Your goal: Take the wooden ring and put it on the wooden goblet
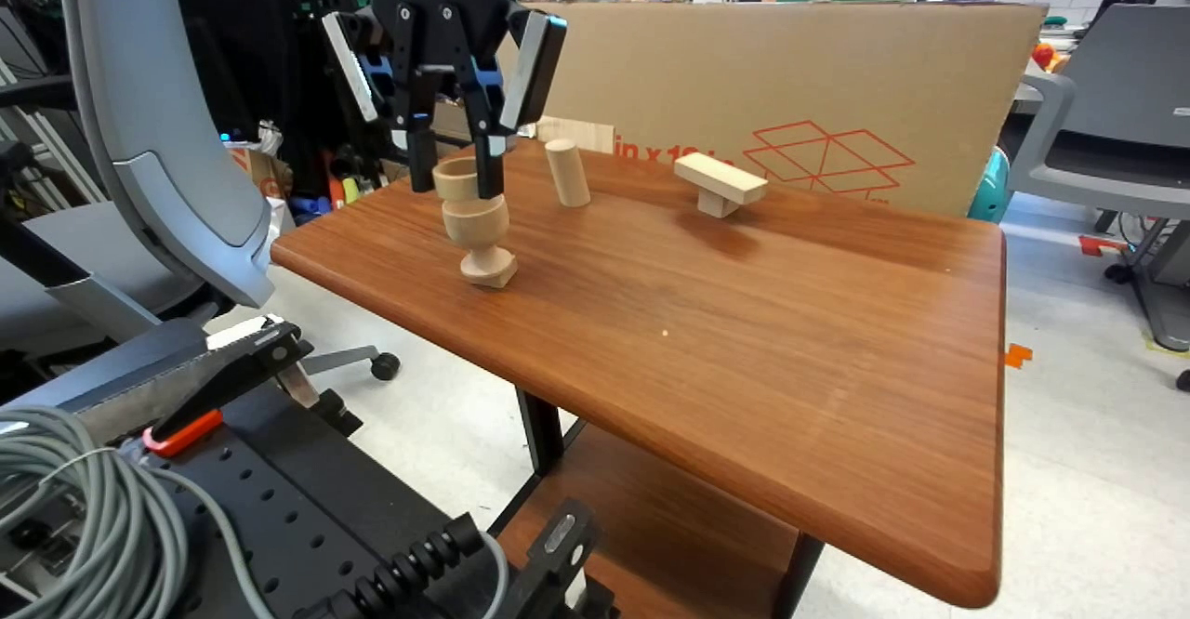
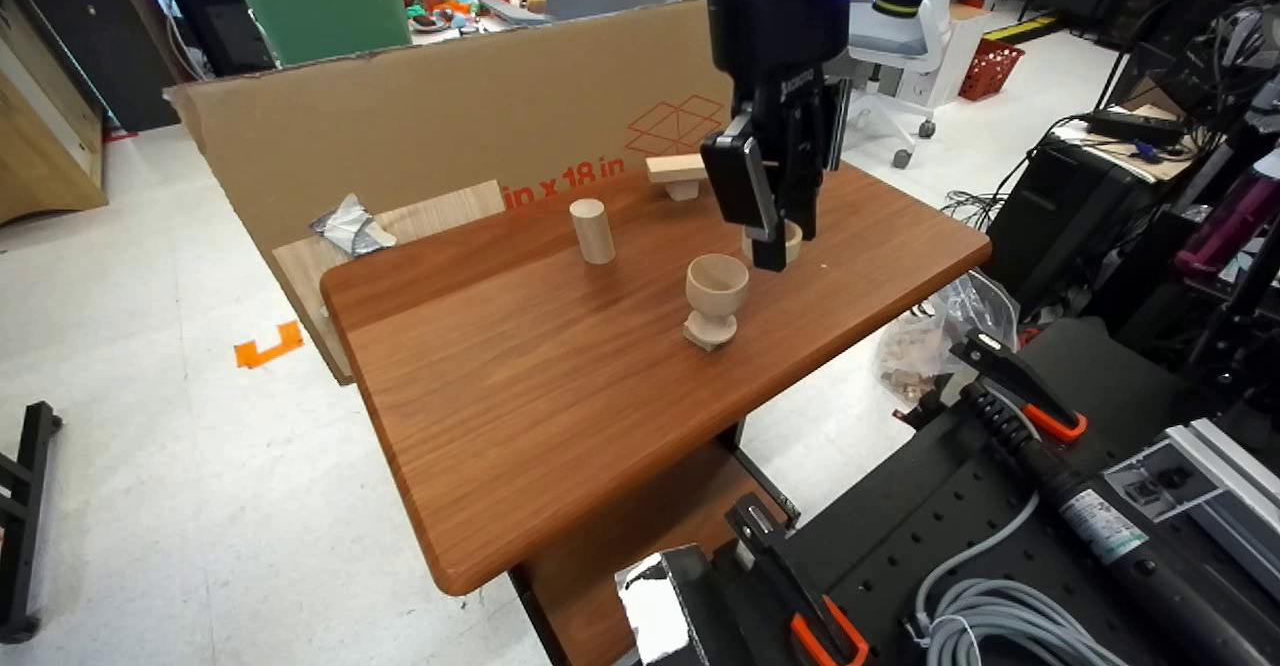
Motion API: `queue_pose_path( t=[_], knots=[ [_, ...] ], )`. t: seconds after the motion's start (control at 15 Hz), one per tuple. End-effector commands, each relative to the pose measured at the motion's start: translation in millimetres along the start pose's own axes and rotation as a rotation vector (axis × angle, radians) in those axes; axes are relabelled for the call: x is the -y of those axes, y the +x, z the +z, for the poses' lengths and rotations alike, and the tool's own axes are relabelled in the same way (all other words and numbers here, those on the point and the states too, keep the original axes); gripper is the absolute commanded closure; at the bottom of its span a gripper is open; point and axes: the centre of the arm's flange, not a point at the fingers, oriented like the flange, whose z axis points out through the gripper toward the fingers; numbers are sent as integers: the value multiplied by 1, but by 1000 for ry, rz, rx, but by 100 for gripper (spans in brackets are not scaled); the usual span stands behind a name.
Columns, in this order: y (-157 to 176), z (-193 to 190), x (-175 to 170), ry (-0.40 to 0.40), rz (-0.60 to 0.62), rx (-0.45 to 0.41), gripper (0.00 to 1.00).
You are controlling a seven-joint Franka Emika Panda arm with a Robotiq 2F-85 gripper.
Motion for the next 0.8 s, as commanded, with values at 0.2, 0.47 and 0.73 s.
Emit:
queue_pose_path(
  t=[0.2,0.47,0.73],
  knots=[
    [30,-2,6,-18,-43,-43,80],
    [37,2,10,-26,-66,-28,80],
    [38,10,15,-32,-93,-2,80]
  ],
)
